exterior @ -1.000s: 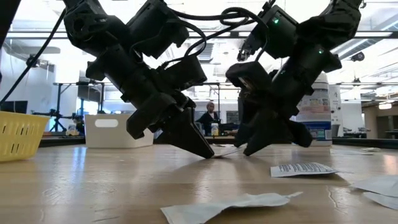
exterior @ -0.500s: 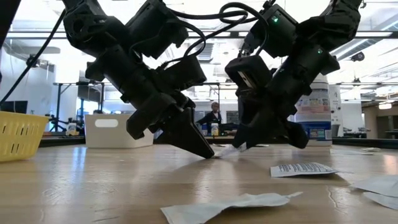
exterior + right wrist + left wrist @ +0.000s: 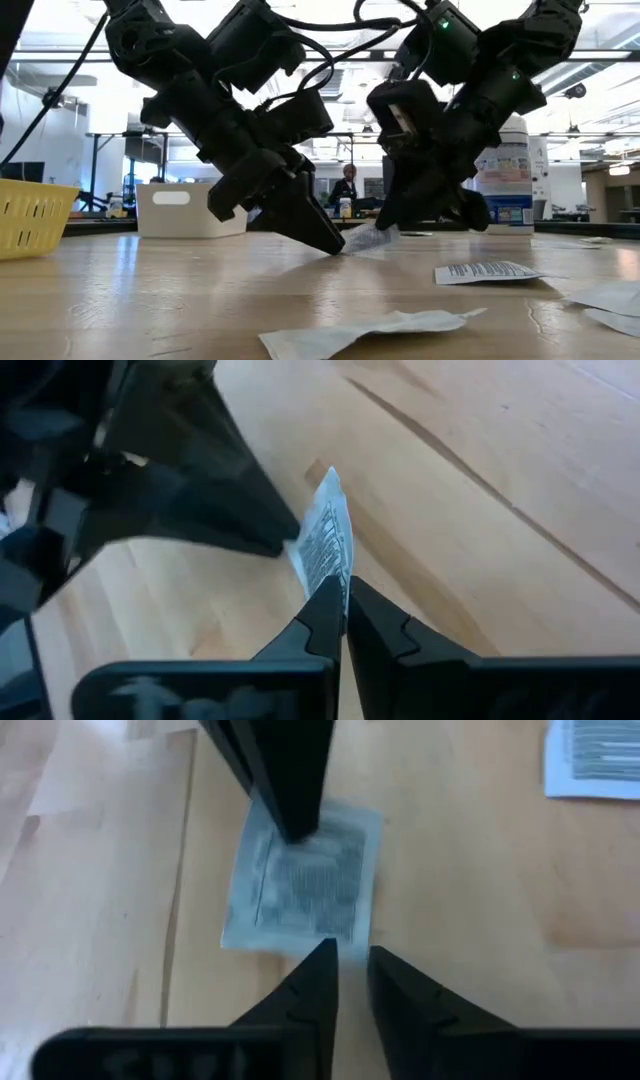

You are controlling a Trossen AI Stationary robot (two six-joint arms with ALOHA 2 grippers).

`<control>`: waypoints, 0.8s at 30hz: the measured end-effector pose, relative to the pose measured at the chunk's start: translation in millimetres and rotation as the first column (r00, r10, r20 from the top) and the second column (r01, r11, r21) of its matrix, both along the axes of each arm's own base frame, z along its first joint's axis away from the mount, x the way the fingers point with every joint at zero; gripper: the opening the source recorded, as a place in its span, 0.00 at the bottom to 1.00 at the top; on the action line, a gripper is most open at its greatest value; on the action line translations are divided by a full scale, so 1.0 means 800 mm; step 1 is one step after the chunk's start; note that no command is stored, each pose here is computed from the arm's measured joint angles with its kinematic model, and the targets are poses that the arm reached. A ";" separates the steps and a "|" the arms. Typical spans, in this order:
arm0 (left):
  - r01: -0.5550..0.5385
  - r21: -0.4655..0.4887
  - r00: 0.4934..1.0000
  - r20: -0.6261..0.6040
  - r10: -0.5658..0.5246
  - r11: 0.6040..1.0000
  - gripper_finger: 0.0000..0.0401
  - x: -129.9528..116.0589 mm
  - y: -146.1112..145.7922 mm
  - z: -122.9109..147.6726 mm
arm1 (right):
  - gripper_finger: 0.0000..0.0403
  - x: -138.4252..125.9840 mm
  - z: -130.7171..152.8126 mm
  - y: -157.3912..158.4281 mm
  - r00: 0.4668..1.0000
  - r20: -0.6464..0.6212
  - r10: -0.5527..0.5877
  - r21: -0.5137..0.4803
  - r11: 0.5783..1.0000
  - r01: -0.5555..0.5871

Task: Pick & Place First Aid Supplies
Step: Put the towelette pack into the black bin

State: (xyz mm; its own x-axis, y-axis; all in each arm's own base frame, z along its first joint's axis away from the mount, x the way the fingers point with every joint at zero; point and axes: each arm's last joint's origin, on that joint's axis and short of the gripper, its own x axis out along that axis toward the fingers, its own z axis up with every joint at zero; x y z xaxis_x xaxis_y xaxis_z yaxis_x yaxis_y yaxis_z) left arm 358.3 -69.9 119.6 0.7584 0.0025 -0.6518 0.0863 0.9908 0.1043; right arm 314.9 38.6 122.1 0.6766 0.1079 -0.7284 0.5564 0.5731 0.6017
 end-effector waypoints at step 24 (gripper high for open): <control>-0.006 -0.058 0.995 -0.097 0.000 0.998 0.25 -0.016 -0.002 0.017 | 0.02 -0.131 0.126 0.036 0.971 -0.163 0.177 0.030 0.984 -0.175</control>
State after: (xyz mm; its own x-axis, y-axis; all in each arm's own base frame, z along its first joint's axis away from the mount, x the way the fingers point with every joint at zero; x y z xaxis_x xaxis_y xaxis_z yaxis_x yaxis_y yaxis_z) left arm 345.2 -71.1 133.4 0.6916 -0.0353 -0.7214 0.0905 0.9952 0.0381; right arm 209.9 67.7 223.3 0.5170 0.2263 -0.8255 0.5396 0.6625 0.5196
